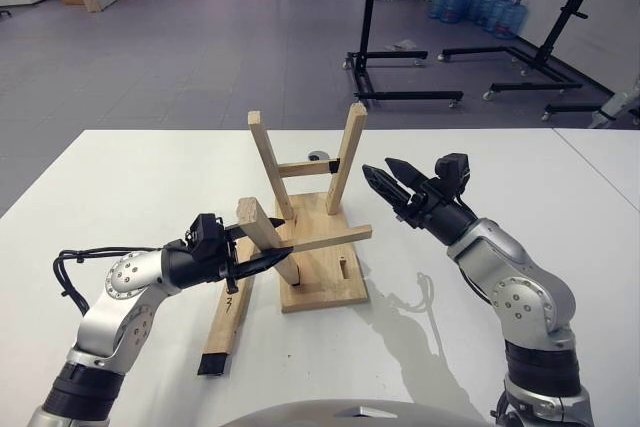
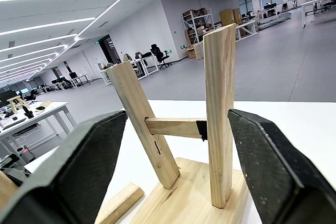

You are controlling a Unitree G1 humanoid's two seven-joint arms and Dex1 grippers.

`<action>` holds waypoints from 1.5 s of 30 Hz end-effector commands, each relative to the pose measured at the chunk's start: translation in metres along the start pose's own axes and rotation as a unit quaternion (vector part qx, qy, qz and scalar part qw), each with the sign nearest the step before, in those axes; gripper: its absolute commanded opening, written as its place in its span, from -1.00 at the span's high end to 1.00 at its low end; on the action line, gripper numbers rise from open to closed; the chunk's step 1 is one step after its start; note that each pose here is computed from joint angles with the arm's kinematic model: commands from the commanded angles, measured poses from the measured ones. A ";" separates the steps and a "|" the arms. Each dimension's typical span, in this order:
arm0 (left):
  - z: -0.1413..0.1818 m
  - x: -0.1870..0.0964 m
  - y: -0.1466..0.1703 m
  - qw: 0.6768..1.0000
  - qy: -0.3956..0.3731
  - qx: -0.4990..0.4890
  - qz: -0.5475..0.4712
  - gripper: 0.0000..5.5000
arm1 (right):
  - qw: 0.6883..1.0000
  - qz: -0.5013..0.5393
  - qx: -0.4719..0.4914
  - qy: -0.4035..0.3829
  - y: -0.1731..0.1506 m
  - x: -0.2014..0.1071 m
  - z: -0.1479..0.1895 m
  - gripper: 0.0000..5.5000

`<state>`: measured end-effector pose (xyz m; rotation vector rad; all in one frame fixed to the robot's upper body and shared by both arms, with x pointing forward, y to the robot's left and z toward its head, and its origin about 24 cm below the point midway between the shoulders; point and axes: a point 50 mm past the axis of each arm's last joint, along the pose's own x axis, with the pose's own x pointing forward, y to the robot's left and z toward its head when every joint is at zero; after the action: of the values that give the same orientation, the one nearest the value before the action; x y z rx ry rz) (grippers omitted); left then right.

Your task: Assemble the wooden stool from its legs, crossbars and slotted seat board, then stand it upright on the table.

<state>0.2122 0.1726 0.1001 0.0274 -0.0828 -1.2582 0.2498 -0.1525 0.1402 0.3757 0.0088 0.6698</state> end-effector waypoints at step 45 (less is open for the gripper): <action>-0.043 -0.003 0.020 0.954 0.277 -0.087 -0.079 0.13 | 0.999 0.006 0.008 -0.032 0.003 0.011 0.000 -0.28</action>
<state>0.2484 0.1674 0.1202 0.2633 0.1537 -1.4611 0.2531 -0.1433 0.1342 0.4081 -0.0055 0.6691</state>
